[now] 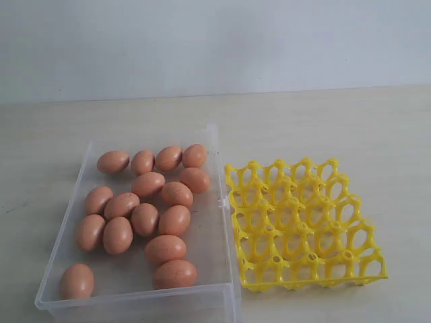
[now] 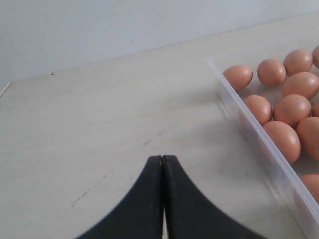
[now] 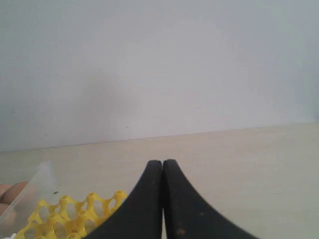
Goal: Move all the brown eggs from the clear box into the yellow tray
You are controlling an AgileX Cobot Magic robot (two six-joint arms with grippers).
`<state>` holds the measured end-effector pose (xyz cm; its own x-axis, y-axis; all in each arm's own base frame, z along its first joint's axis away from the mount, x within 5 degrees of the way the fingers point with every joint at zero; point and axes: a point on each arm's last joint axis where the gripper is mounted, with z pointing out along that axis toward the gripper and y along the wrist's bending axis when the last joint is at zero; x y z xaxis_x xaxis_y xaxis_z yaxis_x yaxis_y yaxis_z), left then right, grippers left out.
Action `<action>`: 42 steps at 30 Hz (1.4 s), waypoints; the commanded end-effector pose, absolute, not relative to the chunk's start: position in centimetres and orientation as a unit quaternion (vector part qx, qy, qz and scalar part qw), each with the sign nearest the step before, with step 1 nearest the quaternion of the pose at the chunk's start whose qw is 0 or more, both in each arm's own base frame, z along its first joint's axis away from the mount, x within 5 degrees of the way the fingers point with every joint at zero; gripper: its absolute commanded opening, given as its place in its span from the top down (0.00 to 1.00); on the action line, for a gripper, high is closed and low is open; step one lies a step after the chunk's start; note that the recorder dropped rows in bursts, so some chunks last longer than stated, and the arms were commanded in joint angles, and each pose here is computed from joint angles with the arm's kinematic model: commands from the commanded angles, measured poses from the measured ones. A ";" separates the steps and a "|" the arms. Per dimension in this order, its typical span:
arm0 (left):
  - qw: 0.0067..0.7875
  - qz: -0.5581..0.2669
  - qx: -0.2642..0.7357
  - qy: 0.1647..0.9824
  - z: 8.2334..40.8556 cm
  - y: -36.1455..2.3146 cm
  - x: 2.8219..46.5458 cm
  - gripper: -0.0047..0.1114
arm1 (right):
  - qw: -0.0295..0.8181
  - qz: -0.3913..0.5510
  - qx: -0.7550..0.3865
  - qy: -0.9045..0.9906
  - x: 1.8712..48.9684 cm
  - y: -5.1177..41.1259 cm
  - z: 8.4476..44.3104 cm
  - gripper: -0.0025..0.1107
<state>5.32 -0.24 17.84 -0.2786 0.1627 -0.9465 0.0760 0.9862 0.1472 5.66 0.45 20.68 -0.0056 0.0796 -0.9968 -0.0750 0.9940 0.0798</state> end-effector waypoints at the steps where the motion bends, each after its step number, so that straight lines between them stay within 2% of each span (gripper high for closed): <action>1: 0.604 0.033 0.070 0.793 18.1 -0.3 5.3 0.96 | 0.714 0.055 0.001 0.698 5.6 0.4 20.8 0.98; 8: 0.604 0.033 0.069 0.794 18.1 -0.3 5.3 0.96 | 0.733 0.046 -0.005 0.678 5.6 0.4 21.2 0.98; 12: 0.604 0.033 0.069 0.794 18.1 -0.3 5.3 0.96 | 0.728 0.114 0.057 0.674 5.6 0.4 21.6 0.98; 15: 0.604 0.033 0.070 0.793 18.1 -0.3 5.3 0.96 | 0.698 0.151 0.096 0.693 6.2 0.5 23.5 0.98; 19: 0.604 0.033 0.069 0.794 18.1 -0.3 5.3 0.96 | 0.620 0.183 0.150 0.748 9.4 0.8 25.8 0.98; 22: 0.604 0.033 0.069 0.794 18.1 -0.3 5.3 0.96 | 0.551 0.178 0.064 0.813 13.3 3.3 28.0 0.98; 26: 0.604 0.033 0.070 0.793 18.1 -0.3 5.3 0.96 | 0.481 0.192 -0.088 0.851 18.0 9.8 28.8 0.98; 29: 0.604 0.033 0.070 0.793 18.1 -0.3 5.3 0.96 | 0.414 0.182 -0.157 0.878 21.0 14.8 28.5 0.98; 39: 0.604 0.033 0.070 0.793 18.1 -0.3 5.3 0.96 | 0.241 0.126 -0.313 0.910 26.3 24.9 26.3 0.97; 42: 0.604 0.033 0.070 0.793 18.1 -0.3 5.3 0.96 | 0.190 0.132 -0.347 0.909 27.7 27.3 25.4 0.91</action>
<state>5.32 -0.24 17.84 -0.2786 0.1627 -0.9465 0.0760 0.9862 0.1472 26.79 25.46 25.91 -0.6959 -0.5139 -0.5016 -0.6320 0.7699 0.0880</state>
